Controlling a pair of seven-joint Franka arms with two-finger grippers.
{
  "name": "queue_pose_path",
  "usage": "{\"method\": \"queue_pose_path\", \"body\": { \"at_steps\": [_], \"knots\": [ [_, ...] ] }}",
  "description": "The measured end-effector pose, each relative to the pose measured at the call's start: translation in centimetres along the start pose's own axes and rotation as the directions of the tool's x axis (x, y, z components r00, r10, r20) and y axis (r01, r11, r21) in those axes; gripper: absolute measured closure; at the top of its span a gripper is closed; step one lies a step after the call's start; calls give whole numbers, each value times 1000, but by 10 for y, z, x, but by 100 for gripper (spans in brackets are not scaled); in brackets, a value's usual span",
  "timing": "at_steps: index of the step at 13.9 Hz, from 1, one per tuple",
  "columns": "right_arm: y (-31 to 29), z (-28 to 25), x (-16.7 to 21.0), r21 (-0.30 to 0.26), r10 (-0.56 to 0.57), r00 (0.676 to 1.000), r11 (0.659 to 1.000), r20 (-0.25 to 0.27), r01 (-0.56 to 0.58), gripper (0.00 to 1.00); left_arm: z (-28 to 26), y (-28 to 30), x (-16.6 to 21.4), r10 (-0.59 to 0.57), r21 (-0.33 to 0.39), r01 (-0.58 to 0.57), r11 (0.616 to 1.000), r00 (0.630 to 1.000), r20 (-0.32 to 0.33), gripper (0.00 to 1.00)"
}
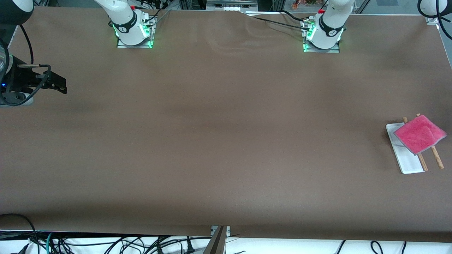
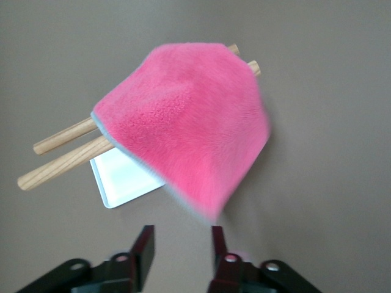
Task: Pass towel and hang on rack
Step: 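Open the left gripper and release the towel on the rack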
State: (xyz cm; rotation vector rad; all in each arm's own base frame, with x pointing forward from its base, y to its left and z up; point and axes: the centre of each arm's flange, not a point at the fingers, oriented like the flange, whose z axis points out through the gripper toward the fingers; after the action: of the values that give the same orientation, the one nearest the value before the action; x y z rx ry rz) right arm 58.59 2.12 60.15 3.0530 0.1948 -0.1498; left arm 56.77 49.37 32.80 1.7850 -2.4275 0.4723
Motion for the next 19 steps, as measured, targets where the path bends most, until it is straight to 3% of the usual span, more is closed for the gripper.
{"method": "queue_pose_path", "body": {
  "at_steps": [4, 5, 9, 13, 16, 19],
  "knots": [
    [0, 0, 0, 0, 0, 1000, 1000, 0, 0, 0, -22, -11, 2, 19, 24, -20, 1000, 999, 39, 6],
    [0, 0, 0, 0, 0, 1000, 1000, 0, 0, 0, -32, -17, 4, 29, 34, -31, 999, 998, 56, 0],
    [-4, 0, 0, 0, -7, 1000, 1000, -1, 7, 0, -64, -52, 30, 34, 62, -40, 997, 995, 92, 0],
    [-7, -1, 1, 0, -12, 1000, 1000, -2, 12, 0, -90, -99, 85, -67, 63, 63, 996, 996, 67, 0],
    [-8, -3, 1, -1, -14, 1000, 1000, -6, 14, 0, -99, -134, 132, -135, 31, 134, 991, 989, 56, 0],
    [-8, -3, 1, -1, -14, 1000, 1000, -8, 14, 0, -109, -159, 177, -240, -32, 244, 969, 966, 94, 0]
  ]
}}
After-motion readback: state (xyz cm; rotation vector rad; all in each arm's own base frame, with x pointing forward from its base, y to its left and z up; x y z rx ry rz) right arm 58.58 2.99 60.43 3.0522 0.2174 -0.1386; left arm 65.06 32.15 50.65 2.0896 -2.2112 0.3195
